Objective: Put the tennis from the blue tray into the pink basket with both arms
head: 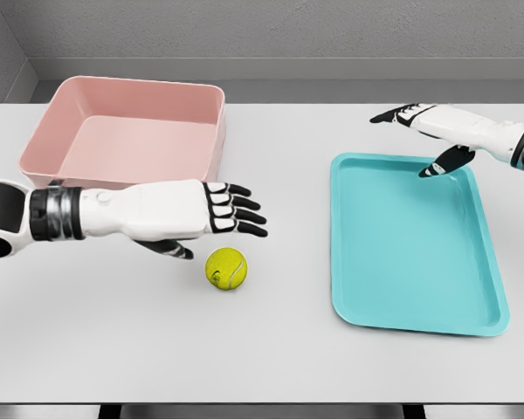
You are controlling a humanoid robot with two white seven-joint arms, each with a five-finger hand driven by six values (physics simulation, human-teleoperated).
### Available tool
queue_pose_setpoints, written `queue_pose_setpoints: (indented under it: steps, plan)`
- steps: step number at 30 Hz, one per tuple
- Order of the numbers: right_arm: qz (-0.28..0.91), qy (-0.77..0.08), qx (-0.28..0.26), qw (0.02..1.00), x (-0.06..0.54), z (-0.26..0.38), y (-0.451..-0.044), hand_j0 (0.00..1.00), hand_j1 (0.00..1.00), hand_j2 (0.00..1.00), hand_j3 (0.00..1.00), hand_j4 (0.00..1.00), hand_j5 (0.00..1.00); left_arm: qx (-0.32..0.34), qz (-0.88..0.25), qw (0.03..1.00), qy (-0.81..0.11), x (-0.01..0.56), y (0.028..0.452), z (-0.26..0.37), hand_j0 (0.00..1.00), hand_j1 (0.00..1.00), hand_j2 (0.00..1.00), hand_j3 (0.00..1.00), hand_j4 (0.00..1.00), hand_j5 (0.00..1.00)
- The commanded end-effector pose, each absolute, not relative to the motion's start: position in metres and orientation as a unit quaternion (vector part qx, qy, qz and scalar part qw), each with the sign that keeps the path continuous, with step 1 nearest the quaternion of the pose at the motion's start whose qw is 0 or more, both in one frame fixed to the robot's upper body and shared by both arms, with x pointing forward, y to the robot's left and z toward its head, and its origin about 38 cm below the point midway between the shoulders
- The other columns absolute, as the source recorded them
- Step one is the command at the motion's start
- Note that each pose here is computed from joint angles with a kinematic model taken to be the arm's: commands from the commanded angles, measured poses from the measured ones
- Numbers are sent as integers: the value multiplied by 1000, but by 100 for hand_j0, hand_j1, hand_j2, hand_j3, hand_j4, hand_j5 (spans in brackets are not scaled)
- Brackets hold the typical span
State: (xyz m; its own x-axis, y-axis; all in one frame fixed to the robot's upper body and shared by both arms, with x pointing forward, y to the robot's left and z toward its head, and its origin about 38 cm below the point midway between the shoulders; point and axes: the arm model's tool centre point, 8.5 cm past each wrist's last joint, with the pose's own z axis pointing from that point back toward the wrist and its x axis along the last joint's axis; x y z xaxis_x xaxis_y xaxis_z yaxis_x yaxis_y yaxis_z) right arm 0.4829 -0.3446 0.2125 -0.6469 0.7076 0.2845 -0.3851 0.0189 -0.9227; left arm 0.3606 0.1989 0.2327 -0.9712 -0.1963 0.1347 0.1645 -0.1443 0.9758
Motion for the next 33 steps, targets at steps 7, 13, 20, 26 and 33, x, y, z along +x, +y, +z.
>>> queue_pose_setpoints:
  steps: [7,13,20,26,33]
  plan:
    - [685,-592,-132,403,481,208,-346,100,100,100,100,100,100,6,-764,148,-627,353,219,214,100,100,100,100,100,100]
    - [685,-592,-130,404,481,206,-345,100,100,100,100,100,100,1,-792,138,-594,351,215,207,100,100,100,100,100,100]
    - [684,-592,-131,406,481,206,-346,100,100,100,100,100,100,9,-799,80,-596,355,185,213,100,100,100,100,100,100]
    - [675,-594,-135,416,480,203,-354,100,100,100,100,100,100,6,-799,94,-594,354,192,207,100,100,100,100,100,100]
    - [661,-591,-148,438,481,200,-373,100,100,100,100,100,100,-5,-787,118,-605,354,195,204,100,100,100,100,100,100]
